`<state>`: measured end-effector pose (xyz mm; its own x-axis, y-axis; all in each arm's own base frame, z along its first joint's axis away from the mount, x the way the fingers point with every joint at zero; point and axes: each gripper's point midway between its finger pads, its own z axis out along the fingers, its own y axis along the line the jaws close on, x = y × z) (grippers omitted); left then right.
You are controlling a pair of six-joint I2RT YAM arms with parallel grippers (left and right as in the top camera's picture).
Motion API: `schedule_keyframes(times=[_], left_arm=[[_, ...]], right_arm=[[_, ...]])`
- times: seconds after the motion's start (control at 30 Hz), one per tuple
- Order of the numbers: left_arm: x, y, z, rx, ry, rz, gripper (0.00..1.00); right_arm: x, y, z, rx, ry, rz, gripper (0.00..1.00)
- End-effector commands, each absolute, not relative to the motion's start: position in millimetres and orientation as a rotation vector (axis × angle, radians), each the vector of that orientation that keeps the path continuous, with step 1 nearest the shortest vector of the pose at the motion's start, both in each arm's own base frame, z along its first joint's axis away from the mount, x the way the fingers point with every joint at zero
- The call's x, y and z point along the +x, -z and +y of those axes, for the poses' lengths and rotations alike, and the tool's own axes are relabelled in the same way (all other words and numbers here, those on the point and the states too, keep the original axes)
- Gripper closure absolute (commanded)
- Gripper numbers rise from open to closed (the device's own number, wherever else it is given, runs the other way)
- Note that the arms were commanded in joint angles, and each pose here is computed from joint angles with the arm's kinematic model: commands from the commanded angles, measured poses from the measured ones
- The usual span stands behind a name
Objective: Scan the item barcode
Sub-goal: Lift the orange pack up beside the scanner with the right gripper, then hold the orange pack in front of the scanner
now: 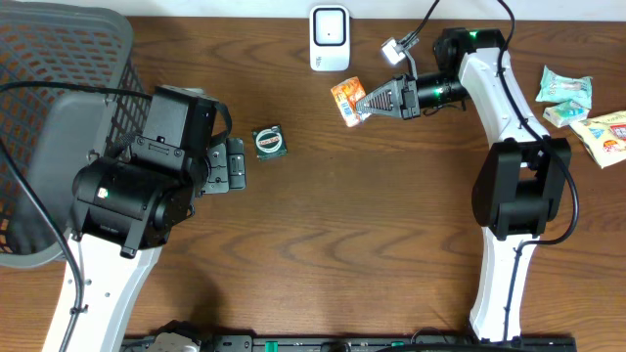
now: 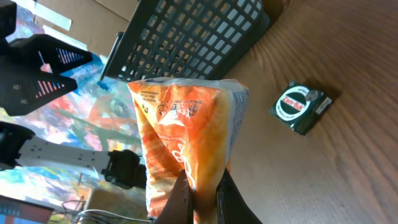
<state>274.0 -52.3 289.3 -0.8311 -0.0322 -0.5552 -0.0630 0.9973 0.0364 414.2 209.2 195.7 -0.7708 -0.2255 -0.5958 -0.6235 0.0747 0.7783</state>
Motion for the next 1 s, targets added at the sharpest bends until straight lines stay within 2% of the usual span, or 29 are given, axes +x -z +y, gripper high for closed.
schedule_keyframes(times=[0.0, 0.13, 0.23, 0.37, 0.47, 0.6, 0.67, 0.77, 0.97], left_arm=[[275.6, -291.1, -48.5, -0.067, -0.097, 2.546, 0.02], [275.6, -291.1, -48.5, -0.067, -0.096, 2.546, 0.02], [275.6, -291.1, -48.5, -0.067, -0.096, 2.546, 0.02], [275.6, -291.1, -48.5, -0.067, -0.097, 2.546, 0.02], [275.6, -291.1, -48.5, -0.067, -0.096, 2.546, 0.02], [275.6, -291.1, -48.5, -0.067, -0.096, 2.546, 0.02], [275.6, -291.1, -48.5, -0.067, -0.097, 2.546, 0.02], [275.6, -291.1, -48.5, -0.067, -0.096, 2.546, 0.02], [275.6, -291.1, -48.5, -0.067, -0.097, 2.546, 0.02]], right_arm=[[411.4, -199.5, 215.6, -0.909, -1.714, 2.010, 0.99], [414.7, -172.8, 224.2, -0.950, -1.589, 2.191, 0.99], [431.4, -139.4, 225.6, -0.894, -1.349, 2.439, 0.99], [476.3, -93.3, 200.7, -0.677, -0.734, 2.713, 0.99], [513.9, -81.9, 168.8, -0.620, -0.183, 2.693, 0.99], [549.8, -100.8, 152.6, -0.803, 0.351, 2.476, 0.99], [567.8, -118.6, 160.3, -0.925, 0.512, 2.322, 0.99], [586.0, -136.9, 178.5, -1.004, 0.551, 2.167, 0.99], [627.4, -186.5, 204.1, -0.915, 0.524, 1.892, 0.99]])
